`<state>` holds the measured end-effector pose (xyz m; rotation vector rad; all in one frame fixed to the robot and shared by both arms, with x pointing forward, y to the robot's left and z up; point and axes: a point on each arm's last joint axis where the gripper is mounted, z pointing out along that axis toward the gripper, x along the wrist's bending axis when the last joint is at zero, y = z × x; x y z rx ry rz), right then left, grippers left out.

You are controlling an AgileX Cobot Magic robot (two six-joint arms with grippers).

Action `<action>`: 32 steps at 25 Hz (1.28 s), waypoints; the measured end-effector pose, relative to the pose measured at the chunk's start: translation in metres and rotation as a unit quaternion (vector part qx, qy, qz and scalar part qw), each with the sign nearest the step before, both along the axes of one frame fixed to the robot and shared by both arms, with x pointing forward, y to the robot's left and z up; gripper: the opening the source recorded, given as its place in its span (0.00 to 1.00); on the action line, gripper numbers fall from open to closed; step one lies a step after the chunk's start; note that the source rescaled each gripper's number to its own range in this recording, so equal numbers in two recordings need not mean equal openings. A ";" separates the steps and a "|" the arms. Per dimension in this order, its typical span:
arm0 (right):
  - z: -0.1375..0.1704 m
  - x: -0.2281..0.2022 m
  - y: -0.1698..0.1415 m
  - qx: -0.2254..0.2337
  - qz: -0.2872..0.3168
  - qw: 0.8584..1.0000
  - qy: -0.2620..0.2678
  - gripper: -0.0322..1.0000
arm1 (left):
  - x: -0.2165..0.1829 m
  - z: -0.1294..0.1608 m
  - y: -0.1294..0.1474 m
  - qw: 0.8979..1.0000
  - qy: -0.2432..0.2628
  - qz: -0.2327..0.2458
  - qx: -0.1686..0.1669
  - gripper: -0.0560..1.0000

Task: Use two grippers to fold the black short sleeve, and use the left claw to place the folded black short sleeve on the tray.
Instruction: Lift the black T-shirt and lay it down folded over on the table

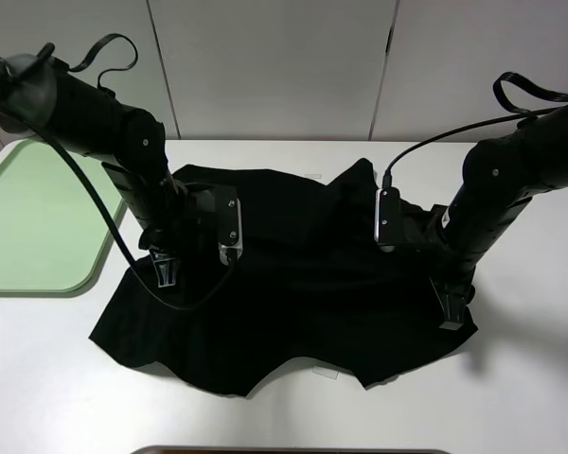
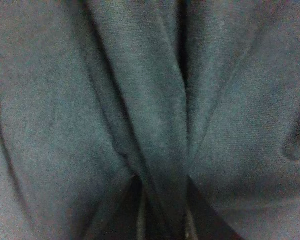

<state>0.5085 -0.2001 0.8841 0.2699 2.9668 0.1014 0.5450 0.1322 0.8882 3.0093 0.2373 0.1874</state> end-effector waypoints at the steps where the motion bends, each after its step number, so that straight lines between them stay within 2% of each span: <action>1: 0.003 0.000 0.000 0.002 0.000 1.000 -0.005 0.03 | 0.000 0.003 0.000 1.000 -0.004 0.000 -0.002 0.05; 11: 0.043 -0.002 -0.001 0.023 0.000 0.998 -0.065 0.03 | -0.001 0.032 0.000 0.999 -0.038 0.000 -0.022 0.05; 21: 0.075 -0.015 -0.006 0.028 0.000 0.996 -0.081 0.03 | -0.010 0.070 0.006 0.998 -0.062 -0.007 -0.029 0.05; 27: 0.093 -0.026 -0.010 0.026 0.000 0.997 -0.077 0.03 | -0.017 0.105 0.013 0.993 -0.110 -0.021 -0.031 0.05; 32: 0.120 -0.023 -0.009 0.030 -0.009 0.996 -0.084 0.03 | -0.023 0.128 0.018 0.988 -0.145 -0.028 -0.036 0.05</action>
